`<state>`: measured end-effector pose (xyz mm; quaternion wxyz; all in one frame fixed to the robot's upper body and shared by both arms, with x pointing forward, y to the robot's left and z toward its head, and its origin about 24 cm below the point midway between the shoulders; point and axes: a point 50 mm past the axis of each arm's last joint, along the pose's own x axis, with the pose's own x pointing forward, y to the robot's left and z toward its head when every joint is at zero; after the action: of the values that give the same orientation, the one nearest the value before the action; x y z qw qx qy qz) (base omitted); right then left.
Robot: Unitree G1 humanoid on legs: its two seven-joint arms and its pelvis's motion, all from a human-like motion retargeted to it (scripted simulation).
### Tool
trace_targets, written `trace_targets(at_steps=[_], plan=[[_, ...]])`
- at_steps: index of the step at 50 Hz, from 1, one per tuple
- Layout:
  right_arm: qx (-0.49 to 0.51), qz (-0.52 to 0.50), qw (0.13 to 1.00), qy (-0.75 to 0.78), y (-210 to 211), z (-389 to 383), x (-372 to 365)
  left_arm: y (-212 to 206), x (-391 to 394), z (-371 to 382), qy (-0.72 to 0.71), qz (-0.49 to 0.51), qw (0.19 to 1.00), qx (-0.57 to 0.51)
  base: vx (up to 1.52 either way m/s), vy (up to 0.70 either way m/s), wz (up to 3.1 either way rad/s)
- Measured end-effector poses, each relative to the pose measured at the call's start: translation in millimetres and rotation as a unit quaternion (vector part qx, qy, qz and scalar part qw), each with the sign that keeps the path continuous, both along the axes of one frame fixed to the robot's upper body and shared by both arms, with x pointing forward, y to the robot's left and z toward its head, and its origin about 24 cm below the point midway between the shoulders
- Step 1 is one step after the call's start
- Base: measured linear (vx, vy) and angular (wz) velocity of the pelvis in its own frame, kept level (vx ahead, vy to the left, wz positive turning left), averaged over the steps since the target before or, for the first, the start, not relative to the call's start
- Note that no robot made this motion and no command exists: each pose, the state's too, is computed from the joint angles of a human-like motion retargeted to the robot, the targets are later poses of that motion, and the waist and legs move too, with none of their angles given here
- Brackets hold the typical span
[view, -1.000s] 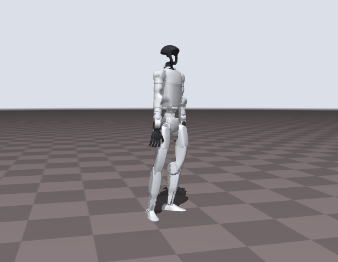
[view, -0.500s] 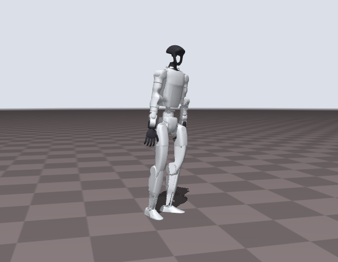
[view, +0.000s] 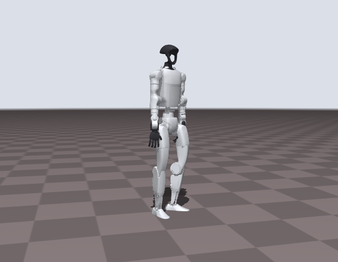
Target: Upper body actions
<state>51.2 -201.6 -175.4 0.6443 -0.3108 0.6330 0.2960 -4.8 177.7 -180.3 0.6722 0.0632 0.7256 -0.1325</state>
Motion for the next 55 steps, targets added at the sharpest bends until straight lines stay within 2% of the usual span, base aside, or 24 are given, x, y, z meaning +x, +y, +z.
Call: trace_targets(at_steps=[7, 12, 19, 28, 34, 47, 55], plan=[[-0.013, 0.015, 1.000, 0.007, -8.8, 1.7, 1.8, -3.8, 22.8, -1.0, -0.048, -0.060, 0.997, 0.013, -0.12, -0.09, 0.35], [-0.036, 0.004, 0.999, 0.022, -20.6, 3.2, -7.0, -8.3, 29.3, -1.2, -0.070, -0.051, 0.996, 0.011, -0.03, 0.01, -0.03], [-0.058, -0.018, 0.996, 0.059, -29.9, 4.4, -27.9, -14.8, -6.2, -0.5, 0.001, -0.012, 1.000, -0.027, 0.12, 0.10, -0.05], [-0.035, -0.099, 0.992, 0.076, -19.7, 2.3, -46.7, -1.4, -17.7, 1.3, 0.033, -0.025, 0.999, -0.004, 0.12, 0.07, -0.20], [-0.036, -0.059, 0.996, 0.059, -14.4, 0.8, -38.3, -0.3, -15.5, 0.9, 0.021, 0.011, 1.000, -0.002, 0.10, 0.08, -0.15], [0.041, 0.025, 0.997, -0.061, 5.5, 3.0, 21.6, 17.2, -9.8, 2.9, 0.018, 0.028, 0.999, 0.020, 0.03, 0.02, -0.31], [-0.015, -0.025, 0.999, -0.036, -20.2, 2.6, -9.5, 32.3, 2.3, 5.3, 0.019, 0.002, 0.999, 0.043, 0.01, -0.03, 0.21]])
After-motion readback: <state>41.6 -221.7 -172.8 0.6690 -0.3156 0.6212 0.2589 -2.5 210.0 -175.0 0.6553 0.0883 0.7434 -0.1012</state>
